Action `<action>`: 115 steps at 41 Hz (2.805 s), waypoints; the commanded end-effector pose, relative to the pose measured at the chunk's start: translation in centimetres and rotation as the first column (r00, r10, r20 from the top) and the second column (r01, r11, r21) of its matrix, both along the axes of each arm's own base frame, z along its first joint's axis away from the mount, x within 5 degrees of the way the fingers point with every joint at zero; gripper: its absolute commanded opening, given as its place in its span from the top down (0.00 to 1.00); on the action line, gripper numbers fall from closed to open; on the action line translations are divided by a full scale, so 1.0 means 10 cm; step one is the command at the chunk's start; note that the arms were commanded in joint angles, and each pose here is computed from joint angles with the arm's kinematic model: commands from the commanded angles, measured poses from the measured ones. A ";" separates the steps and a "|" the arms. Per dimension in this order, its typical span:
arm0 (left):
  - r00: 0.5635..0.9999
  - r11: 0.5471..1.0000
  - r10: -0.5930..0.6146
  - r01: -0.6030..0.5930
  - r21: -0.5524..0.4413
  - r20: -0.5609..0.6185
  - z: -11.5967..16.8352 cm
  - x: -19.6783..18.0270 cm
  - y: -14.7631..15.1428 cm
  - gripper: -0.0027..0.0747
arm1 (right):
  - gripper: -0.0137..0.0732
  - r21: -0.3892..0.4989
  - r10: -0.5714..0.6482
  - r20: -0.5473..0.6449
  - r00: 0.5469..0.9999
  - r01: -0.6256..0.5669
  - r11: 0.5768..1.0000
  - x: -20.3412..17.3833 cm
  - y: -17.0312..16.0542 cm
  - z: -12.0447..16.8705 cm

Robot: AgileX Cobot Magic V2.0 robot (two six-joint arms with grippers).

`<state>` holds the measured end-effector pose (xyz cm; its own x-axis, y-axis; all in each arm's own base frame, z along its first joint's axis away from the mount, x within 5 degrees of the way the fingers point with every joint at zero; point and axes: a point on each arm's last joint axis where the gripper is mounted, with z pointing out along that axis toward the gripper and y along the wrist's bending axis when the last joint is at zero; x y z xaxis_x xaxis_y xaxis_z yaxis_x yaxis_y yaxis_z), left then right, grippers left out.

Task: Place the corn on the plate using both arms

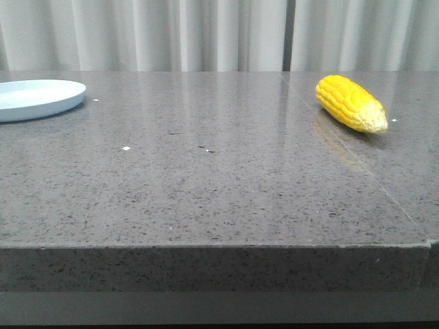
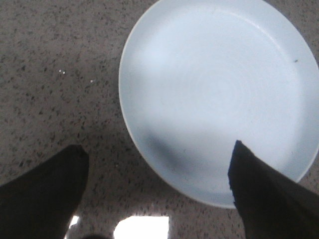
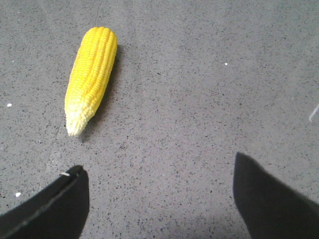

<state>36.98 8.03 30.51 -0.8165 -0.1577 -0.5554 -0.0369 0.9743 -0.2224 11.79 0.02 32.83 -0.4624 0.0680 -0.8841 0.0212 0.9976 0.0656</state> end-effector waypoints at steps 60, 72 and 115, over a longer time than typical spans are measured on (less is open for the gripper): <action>0.993 0.987 -0.063 0.076 -0.138 0.101 0.31 0.56 0.00 0.99 | 0.14 -0.004 0.001 0.102 0.995 -0.001 1.000 0.04 0.00 0.16; 0.938 0.941 -0.285 0.312 -0.127 0.195 0.76 0.38 -0.70 0.99 | 0.14 -0.004 0.001 0.102 0.995 -0.001 1.000 0.04 0.00 0.16; 0.747 0.749 -0.662 0.654 -0.106 -0.067 -0.02 0.38 -2.27 0.87 | 0.14 -0.004 0.001 0.101 0.995 -0.001 1.000 0.03 0.00 0.16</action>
